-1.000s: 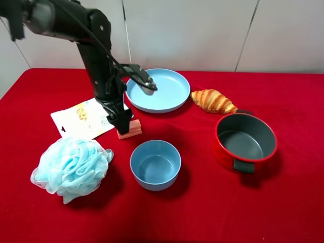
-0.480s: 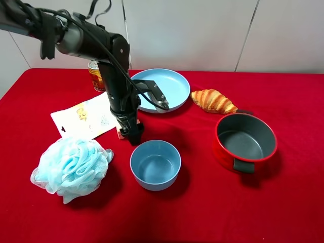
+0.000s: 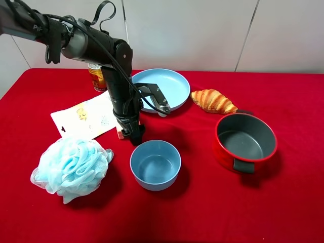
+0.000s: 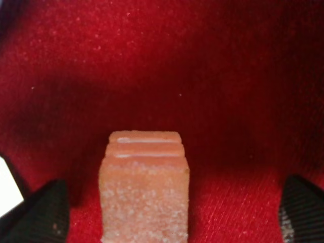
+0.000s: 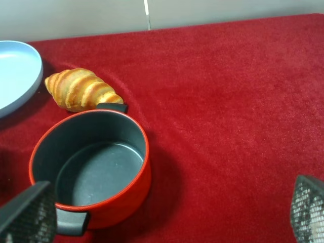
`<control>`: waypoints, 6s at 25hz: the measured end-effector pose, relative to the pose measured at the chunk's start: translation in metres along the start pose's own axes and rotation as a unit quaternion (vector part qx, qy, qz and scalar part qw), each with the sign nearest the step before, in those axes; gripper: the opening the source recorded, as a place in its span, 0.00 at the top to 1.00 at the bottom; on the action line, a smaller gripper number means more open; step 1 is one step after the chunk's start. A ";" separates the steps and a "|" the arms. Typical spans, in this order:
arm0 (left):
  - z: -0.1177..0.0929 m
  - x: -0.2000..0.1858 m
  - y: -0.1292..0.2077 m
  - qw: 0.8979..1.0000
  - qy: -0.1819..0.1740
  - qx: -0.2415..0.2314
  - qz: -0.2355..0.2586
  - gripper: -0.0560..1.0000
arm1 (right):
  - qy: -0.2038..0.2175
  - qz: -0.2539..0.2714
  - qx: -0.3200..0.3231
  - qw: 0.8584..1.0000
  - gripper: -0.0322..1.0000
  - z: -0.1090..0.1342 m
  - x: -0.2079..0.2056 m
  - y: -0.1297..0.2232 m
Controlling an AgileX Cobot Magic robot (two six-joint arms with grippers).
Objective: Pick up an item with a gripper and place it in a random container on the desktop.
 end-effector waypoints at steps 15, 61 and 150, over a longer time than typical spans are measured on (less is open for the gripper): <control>0.000 0.000 0.000 1.000 -0.001 0.001 -0.001 0.70 | 0.000 0.000 0.000 1.000 0.30 0.000 0.000 0.000; -0.041 -0.070 -0.017 0.998 0.018 0.009 0.057 0.75 | -0.003 -0.001 0.002 1.000 0.30 0.001 0.000 0.000; -0.146 -0.198 -0.025 0.997 -0.010 0.006 -0.077 0.07 | -0.005 -0.001 0.003 1.000 0.30 0.002 0.000 0.000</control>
Point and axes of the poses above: a point on each arm's last joint axis where the gripper is mounted, x pointing out along that axis toward the gripper, z along the wrist's bending axis when the last joint is at zero, y = z × x, the point moved 7 cm from there along x, pointing out along that axis toward the gripper, and after that the axes turned 10 degrees about -x, right-handed, at the moved point
